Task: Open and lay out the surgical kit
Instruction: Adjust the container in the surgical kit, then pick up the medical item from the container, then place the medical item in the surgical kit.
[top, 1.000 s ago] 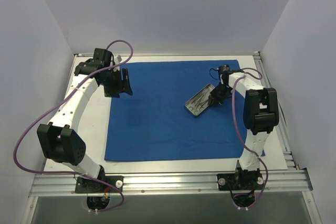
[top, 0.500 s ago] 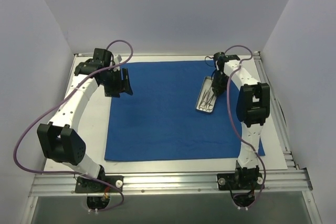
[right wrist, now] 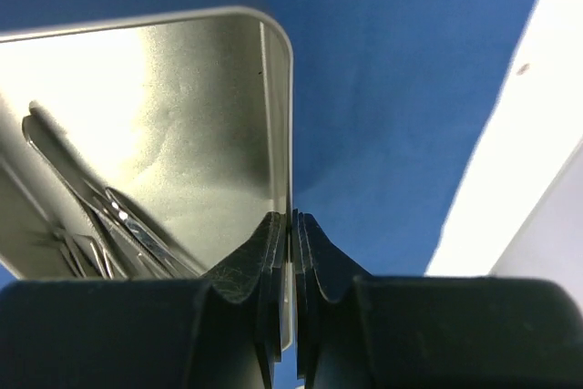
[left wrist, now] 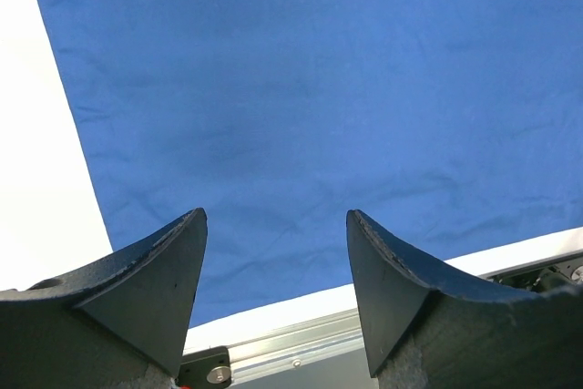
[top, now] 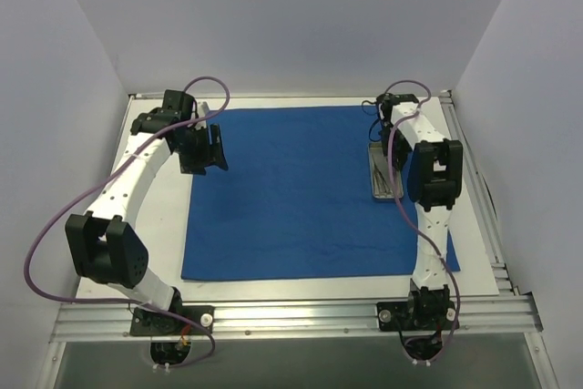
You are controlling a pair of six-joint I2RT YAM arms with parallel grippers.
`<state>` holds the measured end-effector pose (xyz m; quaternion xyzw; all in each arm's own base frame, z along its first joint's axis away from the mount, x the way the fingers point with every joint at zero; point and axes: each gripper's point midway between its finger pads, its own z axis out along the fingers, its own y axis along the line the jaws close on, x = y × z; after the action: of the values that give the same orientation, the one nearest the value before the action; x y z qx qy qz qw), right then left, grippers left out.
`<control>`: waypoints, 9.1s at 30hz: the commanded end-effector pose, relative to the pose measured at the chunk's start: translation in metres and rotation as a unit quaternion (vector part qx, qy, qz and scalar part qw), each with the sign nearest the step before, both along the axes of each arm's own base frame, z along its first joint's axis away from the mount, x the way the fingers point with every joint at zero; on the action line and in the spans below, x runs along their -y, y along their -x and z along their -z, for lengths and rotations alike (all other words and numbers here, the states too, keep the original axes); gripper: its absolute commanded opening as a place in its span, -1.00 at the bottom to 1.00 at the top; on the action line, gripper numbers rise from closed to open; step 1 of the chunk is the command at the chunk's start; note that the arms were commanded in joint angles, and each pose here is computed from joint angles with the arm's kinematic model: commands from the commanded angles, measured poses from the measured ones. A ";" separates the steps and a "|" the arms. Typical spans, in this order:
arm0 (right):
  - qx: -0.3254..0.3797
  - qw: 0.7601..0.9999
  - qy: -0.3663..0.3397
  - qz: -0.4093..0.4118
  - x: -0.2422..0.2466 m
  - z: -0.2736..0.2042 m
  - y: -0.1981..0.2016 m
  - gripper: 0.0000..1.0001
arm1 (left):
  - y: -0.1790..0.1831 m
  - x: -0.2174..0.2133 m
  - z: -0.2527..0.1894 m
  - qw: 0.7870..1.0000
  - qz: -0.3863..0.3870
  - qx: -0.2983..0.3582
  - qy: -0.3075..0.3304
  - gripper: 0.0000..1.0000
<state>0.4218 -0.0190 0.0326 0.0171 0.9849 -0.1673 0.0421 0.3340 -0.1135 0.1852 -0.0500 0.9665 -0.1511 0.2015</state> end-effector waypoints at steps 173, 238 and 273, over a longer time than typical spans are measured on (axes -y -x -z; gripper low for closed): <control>0.200 0.416 -0.818 -0.344 -0.358 -0.297 0.153 -1.00 | -0.012 0.143 -0.131 0.883 0.097 0.157 0.433 -0.22; 0.144 0.906 -0.348 -0.192 -0.168 -0.118 0.062 0.06 | -0.136 -0.017 0.146 0.983 0.004 -0.097 -0.155 -0.95; 0.159 0.905 -0.347 -0.186 -0.156 -0.120 0.055 0.06 | -0.130 -0.029 0.166 0.979 -0.013 -0.117 -0.167 -0.39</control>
<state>0.3680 0.1399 0.1448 -0.1279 0.9474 0.2009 0.2140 0.4580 -0.0906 0.0212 -0.0375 0.9957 0.0186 0.0832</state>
